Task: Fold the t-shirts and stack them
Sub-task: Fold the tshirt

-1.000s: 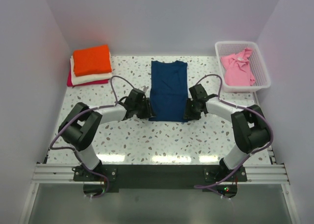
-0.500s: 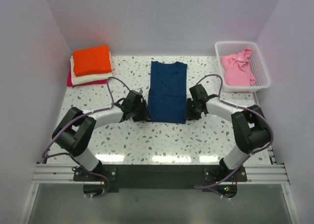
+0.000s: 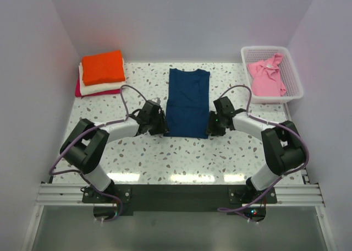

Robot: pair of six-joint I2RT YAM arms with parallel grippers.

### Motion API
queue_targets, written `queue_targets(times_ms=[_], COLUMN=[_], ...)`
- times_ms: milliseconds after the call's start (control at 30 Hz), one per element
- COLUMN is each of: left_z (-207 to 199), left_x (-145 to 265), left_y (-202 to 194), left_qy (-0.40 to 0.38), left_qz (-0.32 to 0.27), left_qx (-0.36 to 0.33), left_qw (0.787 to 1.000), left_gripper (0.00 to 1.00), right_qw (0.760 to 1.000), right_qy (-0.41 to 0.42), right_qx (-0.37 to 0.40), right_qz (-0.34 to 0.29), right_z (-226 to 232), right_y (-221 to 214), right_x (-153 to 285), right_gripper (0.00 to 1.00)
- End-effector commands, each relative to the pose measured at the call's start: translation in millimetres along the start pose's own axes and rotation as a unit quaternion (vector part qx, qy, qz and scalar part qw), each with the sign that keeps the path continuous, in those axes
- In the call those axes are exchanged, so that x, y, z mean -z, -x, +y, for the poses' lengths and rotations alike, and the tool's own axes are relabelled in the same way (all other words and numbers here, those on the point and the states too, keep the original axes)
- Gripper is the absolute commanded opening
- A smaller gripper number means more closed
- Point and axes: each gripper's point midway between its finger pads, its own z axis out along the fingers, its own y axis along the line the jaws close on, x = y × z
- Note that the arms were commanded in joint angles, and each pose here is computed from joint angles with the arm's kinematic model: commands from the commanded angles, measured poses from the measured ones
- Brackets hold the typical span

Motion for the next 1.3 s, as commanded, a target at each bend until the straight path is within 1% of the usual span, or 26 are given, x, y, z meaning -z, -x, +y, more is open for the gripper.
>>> queue_targets(times_ms=[0, 133, 267, 300, 333, 367, 400, 433, 467, 500, 633, 700, 767, 900, 933, 1000, 1033, 1100, 1133, 1167, 1200, 1233, 1267], left_z=[26.3, 30.1, 28.5, 26.8, 24.6, 23.7, 22.3, 21.1, 18.4, 17.9, 17.0, 15.9, 23.5, 33.2, 39.7, 39.0, 42.1, 39.4, 40.1, 39.4, 38.8, 36.3, 35.7], left_x=[-14.2, -18.1, -17.3, -16.8, -15.7, -14.9, -14.3, -11.8, -9.9, -7.8, 10.7, 23.1, 29.8, 47.4, 49.4, 56.4, 58.2, 63.1, 64.3, 65.7, 68.5, 70.6, 72.0], left_y=[-18.9, -21.8, -29.1, -29.3, -30.9, -32.5, -33.5, -34.5, -36.8, -37.5, -39.9, -41.1, -54.2, -77.4, -91.1, -98.8, -109.5, -114.3, -117.5, -117.9, -117.3, -113.9, -109.1], left_qy=[0.045, 0.05, 0.04, 0.037, 0.032, 0.029, 0.026, 0.021, 0.015, 0.013, 0.009, 0.003, 0.005, -0.005, -0.002, -0.013, -0.012, -0.025, -0.027, -0.03, -0.031, -0.035, -0.033], left_qz=[0.029, 0.035, 0.042, 0.042, 0.043, 0.045, 0.046, 0.047, 0.051, 0.052, 0.051, 0.046, 0.055, 0.065, 0.078, 0.079, 0.087, 0.091, 0.095, 0.096, 0.095, 0.09, 0.08], left_qx=[-0.016, -0.018, -0.019, -0.019, -0.02, -0.021, -0.021, -0.018, -0.018, -0.016, -0.008, -0.007, -0.003, 0.007, 0.012, 0.015, 0.016, 0.018, 0.017, 0.016, 0.016, 0.012, 0.009], left_qw=[0.998, 0.998, 0.998, 0.998, 0.998, 0.998, 0.998, 0.999, 0.998, 0.998, 0.999, 0.999, 0.998, 0.998, 0.997, 0.997, 0.996, 0.995, 0.995, 0.995, 0.995, 0.995, 0.996], left_gripper=[0.46, 0.43, 0.33, 0.29, 0.22, 0.19, 0.15, 0.11, 0.04, 0.0, 0.0, 0.0, 0.0, 0.0, 0.0, 0.0, 0.0, 0.0, 0.04, 0.11, 0.21, 0.34, 0.4], right_qw=[1.0, 1.0, 0.999, 0.999, 0.999, 0.999, 0.999, 0.999, 0.999, 0.999, 0.999, 0.999, 0.998, 0.997, 0.997, 0.996, 0.996, 0.995, 0.995, 0.996, 0.996, 0.996, 0.997], right_qy=[-0.003, -0.002, -0.003, -0.003, -0.002, -0.001, -0.001, -0.001, 0.0, -0.002, 0.0, 0.004, 0.01, 0.023, 0.02, 0.026, 0.032, 0.039, 0.043, 0.044, 0.039, 0.04, 0.043], right_qx=[-0.006, -0.006, -0.004, -0.004, -0.003, -0.004, -0.003, -0.003, -0.001, 0.0, 0.008, 0.012, 0.012, 0.01, 0.008, 0.004, 0.003, -0.004, -0.005, -0.005, -0.005, -0.005, -0.003], right_qz=[0.021, 0.027, 0.033, 0.036, 0.038, 0.039, 0.04, 0.039, 0.04, 0.042, 0.049, 0.052, 0.067, 0.071, 0.078, 0.088, 0.084, 0.088, 0.085, 0.084, 0.083, 0.077, 0.068], right_z=[-2.9, 0.7, 3.4, 3.5, 4.3, 4.2, 4.3, 4.6, 4.6, 3.4, -1.4, -3.2, -7.7, -14.4, -20.1, -21.3, -22.6, -22.9, -23.7, -24.1, -26.1, -24.2, -22.0], right_y=[-17.8, -21.7, -26.5, -27.5, -29.0, -28.8, -29.9, -29.7, -30.0, -31.5, -40.8, -46.5, -60.8, -81.7, -91.8, -103.5, -108.2, -116.4, -118.7, -119.5, -120.0, -115.8, -111.5], right_x=[-2.0, -6.5, -11.9, -12.9, -13.4, -13.4, -12.6, -11.9, -9.8, -8.1, 4.5, 13.4, 17.9, 36.6, 38.4, 44.5, 49.3, 54.0, 57.3, 59.1, 61.1, 63.9, 67.9], right_gripper=[0.4, 0.4, 0.38, 0.34, 0.31, 0.28, 0.22, 0.19, 0.16, 0.12, 0.06, 0.06, 0.05, 0.05, 0.05, 0.05, 0.05, 0.08, 0.1, 0.13, 0.26, 0.32, 0.39])
